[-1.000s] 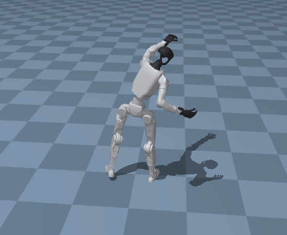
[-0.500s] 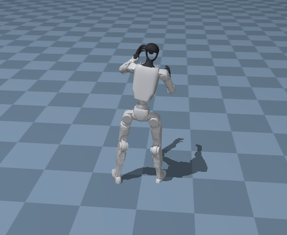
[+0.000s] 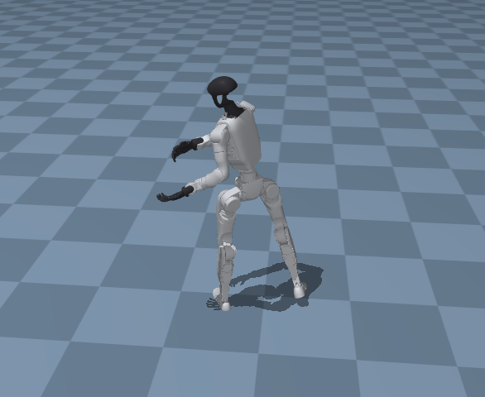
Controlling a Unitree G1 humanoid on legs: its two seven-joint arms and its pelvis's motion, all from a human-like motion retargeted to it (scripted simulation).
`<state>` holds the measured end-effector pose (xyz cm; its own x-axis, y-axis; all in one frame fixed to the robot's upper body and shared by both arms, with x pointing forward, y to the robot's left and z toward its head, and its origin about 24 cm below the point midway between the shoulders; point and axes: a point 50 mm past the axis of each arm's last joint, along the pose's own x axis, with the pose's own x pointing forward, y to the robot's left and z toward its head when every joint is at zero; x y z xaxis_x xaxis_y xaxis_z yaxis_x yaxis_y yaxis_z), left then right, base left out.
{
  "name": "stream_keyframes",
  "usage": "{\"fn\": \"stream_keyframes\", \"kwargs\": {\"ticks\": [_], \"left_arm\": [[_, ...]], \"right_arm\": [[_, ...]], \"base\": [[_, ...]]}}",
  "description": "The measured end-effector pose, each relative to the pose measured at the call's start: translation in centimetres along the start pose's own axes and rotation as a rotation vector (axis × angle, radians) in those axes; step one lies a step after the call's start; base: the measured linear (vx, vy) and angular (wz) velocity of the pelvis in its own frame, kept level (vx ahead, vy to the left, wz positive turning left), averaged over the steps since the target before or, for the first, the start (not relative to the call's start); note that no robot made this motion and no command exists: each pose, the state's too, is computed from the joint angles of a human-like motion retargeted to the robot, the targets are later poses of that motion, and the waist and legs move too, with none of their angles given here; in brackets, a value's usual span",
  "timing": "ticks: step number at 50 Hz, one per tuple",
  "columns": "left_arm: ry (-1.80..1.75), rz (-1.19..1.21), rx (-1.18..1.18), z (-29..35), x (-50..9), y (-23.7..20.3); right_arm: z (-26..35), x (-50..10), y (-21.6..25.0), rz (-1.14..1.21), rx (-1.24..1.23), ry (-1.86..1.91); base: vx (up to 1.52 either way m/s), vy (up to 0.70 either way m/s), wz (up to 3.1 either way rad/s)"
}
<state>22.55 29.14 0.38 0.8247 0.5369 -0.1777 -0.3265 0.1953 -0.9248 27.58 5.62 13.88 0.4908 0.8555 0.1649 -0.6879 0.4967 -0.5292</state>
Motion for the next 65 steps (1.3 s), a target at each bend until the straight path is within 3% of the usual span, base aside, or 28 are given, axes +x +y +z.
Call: {"fn": "stream_keyframes", "kwargs": {"ticks": [2,10,12,13,15,20,26,28,30,33,35,37,43,47,51,55,58,60,62,65], "left_arm": [[-0.047,0.065,-0.005,1.3,0.0,0.5],[-0.180,-0.062,-0.102,4.4,0.5,-1.8],[-0.222,-0.126,0.078,5.6,0.4,-2.2],[-0.242,-0.135,0.095,5.9,0.3,-2.5],[-0.268,-0.090,-0.157,5.3,-0.1,-2.8],[-0.389,-0.058,-0.145,7.2,-0.5,-3.4],[-0.581,0.085,-0.120,9.8,0.5,-5.6],[-0.599,-0.016,-0.077,10.4,0.9,-7.7],[-0.695,0.063,0.066,11.7,1.1,-8.7],[-0.761,-0.026,-0.101,12.5,0.4,-12.5],[-0.868,-0.072,0.098,13.4,-0.1,-15.2],[-0.957,-0.167,-0.022,13.9,-1.9,-18.5],[-1.364,-0.482,0.129,13.9,-8.7,-27.8],[-1.512,-0.722,0.243,12.4,-12.7,-33.0],[-1.665,-0.720,0.518,12.8,-12.5,-39.3],[-1.769,-0.123,1.073,19.7,-7.4,-45.3],[-1.313,0.295,1.922,24.2,-3.6,-45.3],[-0.896,0.468,2.520,23.6,-1.2,-43.4],[-0.827,0.409,2.867,20.3,2.2,-41.1],[-1.073,0.182,2.950,16.0,3.0,-41.5]], "right_arm": [[1.3,1.3,0.7,0.005,-0.056,-0.023],[7.8,5.4,1.3,0.033,-0.265,-0.197],[9.4,5.8,0.9,0.067,-0.289,-0.252],[10.1,6.0,0.7,0.079,-0.294,-0.272],[11.1,6.3,0.4,0.085,-0.285,-0.285],[12.8,6.3,-0.4,0.118,-0.267,-0.330],[14.1,5.6,-3.3,-0.049,-0.214,-0.395],[14.1,5.0,-4.3,-0.076,-0.215,-0.407],[13.9,4.0,-5.5,-0.140,-0.212,-0.428],[12.6,2.5,-6.9,-0.209,-0.136,-0.423],[11.6,1.0,-7.7,-0.222,-0.110,-0.415],[10.7,0.2,-8.2,-0.251,-0.088,-0.402],[11.1,-0.8,-8.0,-0.253,-0.154,-0.439],[11.6,-1.9,-7.3,-0.232,-0.048,-0.503],[10.6,-3.6,-6.6,-0.188,0.106,-0.505],[8.3,-4.2,-8.5,-0.257,0.067,-0.375],[7.2,-4.4,-11.5,-0.364,-0.061,-0.253],[6.2,-5.6,-13.5,-0.433,-0.112,-0.179],[4.9,-8.5,-15.9,-0.512,-0.141,-0.105],[3.7,-13.5,-18.8,-0.664,-0.091,-0.052]], "base": [[0.17,0.12,1.78],[0.12,0.07,1.37],[0.09,0.03,1.13],[0.08,0.03,1.03],[0.07,0.02,0.88],[0.03,0.01,0.47],[-0.03,-0.02,-0.25],[-0.08,-0.05,-0.67],[-0.09,-0.07,-0.88],[-0.11,-0.09,-1.24],[-0.13,-0.13,-1.63],[-0.14,-0.16,-2.05],[-0.14,-0.24,-2.61],[-0.08,-0.30,-2.52],[-0.04,-0.29,-2.24],[-0.02,-0.27,-1.86],[-0.01,-0.24,-1.48],[0.00,-0.20,-1.27],[0.03,-0.16,-1.19],[0.05,-0.14,-1.09]]}}
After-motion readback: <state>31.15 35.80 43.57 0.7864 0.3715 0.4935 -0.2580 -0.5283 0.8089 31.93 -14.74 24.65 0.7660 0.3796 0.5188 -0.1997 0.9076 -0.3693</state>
